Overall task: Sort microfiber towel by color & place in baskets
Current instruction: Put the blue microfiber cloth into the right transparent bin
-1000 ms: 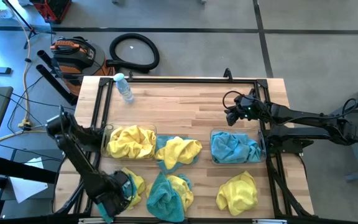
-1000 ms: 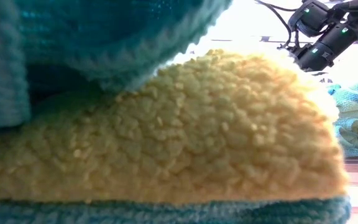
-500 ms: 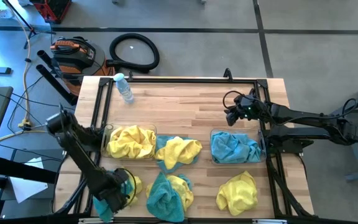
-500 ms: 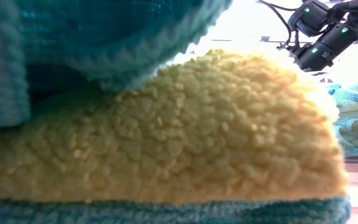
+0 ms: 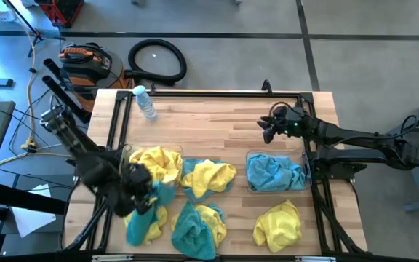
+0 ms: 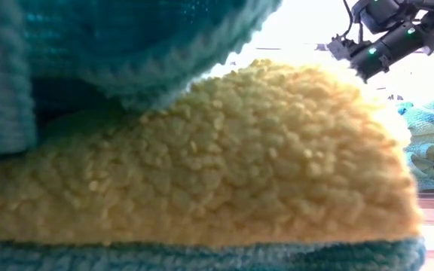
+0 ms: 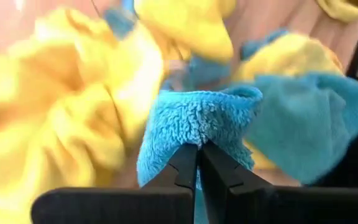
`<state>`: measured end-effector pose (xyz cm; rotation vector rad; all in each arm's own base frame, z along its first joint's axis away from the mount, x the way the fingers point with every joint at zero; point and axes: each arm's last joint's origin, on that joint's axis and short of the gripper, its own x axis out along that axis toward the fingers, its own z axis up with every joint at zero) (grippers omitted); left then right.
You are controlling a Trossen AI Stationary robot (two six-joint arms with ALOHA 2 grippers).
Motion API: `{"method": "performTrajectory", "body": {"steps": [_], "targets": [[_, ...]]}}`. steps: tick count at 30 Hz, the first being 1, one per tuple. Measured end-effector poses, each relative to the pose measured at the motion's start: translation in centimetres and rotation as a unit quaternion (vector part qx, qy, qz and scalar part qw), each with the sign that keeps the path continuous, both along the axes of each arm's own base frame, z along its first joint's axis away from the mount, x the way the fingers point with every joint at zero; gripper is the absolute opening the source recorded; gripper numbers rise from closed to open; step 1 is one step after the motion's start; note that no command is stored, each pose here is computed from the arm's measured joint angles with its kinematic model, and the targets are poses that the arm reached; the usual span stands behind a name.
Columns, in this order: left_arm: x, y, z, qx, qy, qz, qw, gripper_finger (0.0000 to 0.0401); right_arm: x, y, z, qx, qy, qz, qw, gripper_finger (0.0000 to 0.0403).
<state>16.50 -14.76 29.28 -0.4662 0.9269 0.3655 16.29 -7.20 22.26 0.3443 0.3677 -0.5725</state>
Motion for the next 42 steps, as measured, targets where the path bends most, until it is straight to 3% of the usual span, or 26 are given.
{"method": "performTrajectory", "body": {"steps": [6, 13, 18, 21, 27, 33, 39, 42], "targets": [[2.9, 3.8, 1.4, 0.049, -0.036, -0.059, 0.996, 0.0000, 1.2, 0.1, 1.3, -0.026, -0.079, 0.094, 0.992, 0.0133], [6.7, 7.0, 3.6, 0.082, -0.148, -0.162, 0.972, 0.0000, 4.6, 1.6, 1.8, -0.086, -0.165, 0.218, 0.958, 0.0144], [8.0, 10.1, 4.2, 0.129, -0.175, -0.137, 0.966, 0.0000, 7.4, 4.1, 1.8, -0.158, -0.220, 0.287, 0.919, 0.0172], [8.6, 12.1, 4.6, 0.145, -0.194, -0.108, 0.964, 0.0000, 9.5, 5.2, 2.5, -0.173, -0.230, 0.306, 0.908, 0.0194], [9.6, 15.0, 5.5, 0.134, -0.249, -0.090, 0.955, 0.0000, 14.8, 6.2, 3.6, -0.190, -0.197, 0.330, 0.904, 0.0238], [9.9, 15.5, 5.6, 0.142, -0.260, -0.088, 0.951, 0.0000, 19.9, 5.8, 3.9, -0.177, -0.105, 0.324, 0.923, 0.0268], [9.9, 15.5, 5.7, 0.143, -0.263, -0.086, 0.950, 0.0000, 23.7, 5.3, 3.7, -0.151, -0.033, 0.284, 0.946, 0.0266], [9.9, 15.5, 5.7, 0.143, -0.262, -0.086, 0.951, 0.0000, 24.8, 5.3, 3.7, -0.146, -0.010, 0.281, 0.949, 0.0241]]}}
